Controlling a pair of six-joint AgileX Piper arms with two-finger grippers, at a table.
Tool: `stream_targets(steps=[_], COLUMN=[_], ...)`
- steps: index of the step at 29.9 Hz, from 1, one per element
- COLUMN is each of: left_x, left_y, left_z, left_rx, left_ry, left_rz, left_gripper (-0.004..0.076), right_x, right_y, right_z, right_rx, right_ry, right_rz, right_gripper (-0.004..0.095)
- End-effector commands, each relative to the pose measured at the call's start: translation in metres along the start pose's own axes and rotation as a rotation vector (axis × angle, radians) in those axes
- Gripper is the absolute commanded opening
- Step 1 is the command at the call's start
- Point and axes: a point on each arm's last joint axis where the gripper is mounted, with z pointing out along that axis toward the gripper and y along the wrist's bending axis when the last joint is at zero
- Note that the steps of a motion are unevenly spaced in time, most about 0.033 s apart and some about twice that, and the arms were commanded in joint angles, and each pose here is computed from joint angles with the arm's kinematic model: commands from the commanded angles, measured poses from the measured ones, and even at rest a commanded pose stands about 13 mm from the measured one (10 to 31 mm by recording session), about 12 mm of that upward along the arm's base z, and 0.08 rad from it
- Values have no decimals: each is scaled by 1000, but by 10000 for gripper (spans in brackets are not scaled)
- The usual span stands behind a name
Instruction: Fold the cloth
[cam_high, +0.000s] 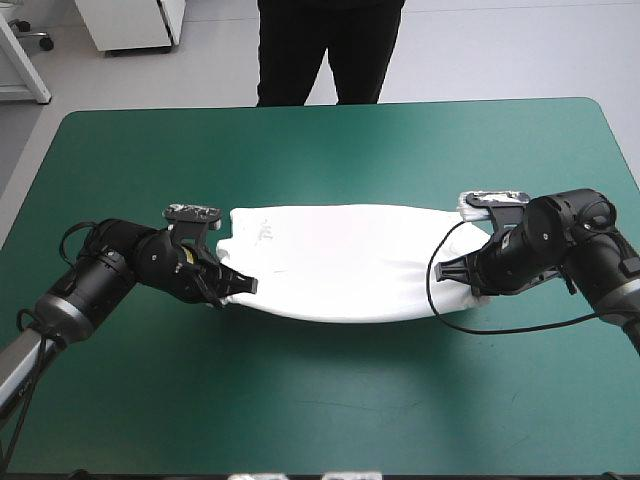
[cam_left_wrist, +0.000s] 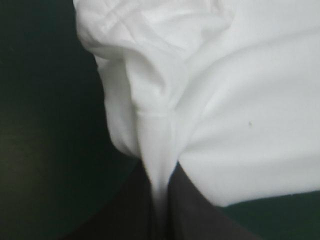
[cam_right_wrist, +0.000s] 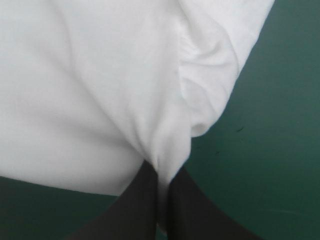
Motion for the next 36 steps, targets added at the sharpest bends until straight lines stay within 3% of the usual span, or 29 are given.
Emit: stream_targets(steps=[1,7,18,23,31,34,36], left_x=[-19,-47,-87,-106,-127,-128,-127], left_y=[-5,-3,-2,0,-1,0,2], left_z=[-34,-42,-1,20,74,88,91], left_rx=[-6,-71,-127,-170,-170,-186,-204], left_ry=[-166,-287,-439,-500,-445,-388,-349], left_rz=[18,40,51,72,89,83,78], left_gripper=[-9,-9,-9,-9,-8,-5,29], right_x=[-9,-28,-84,-107,-129,-128,-125], right_y=[3,2,0,-7,-15,-16,-15], right_z=[-26,-36,-10,12,62,79,82], right_rx=[-15,7,104,123,138,140,131], right_ry=[-139,-322,-472,-473,-392,-316,-280], right_rz=[-21,-19,-58,-46,-32,-45,-66], right_gripper=[-17,-17,-17,-17,-16,35,130])
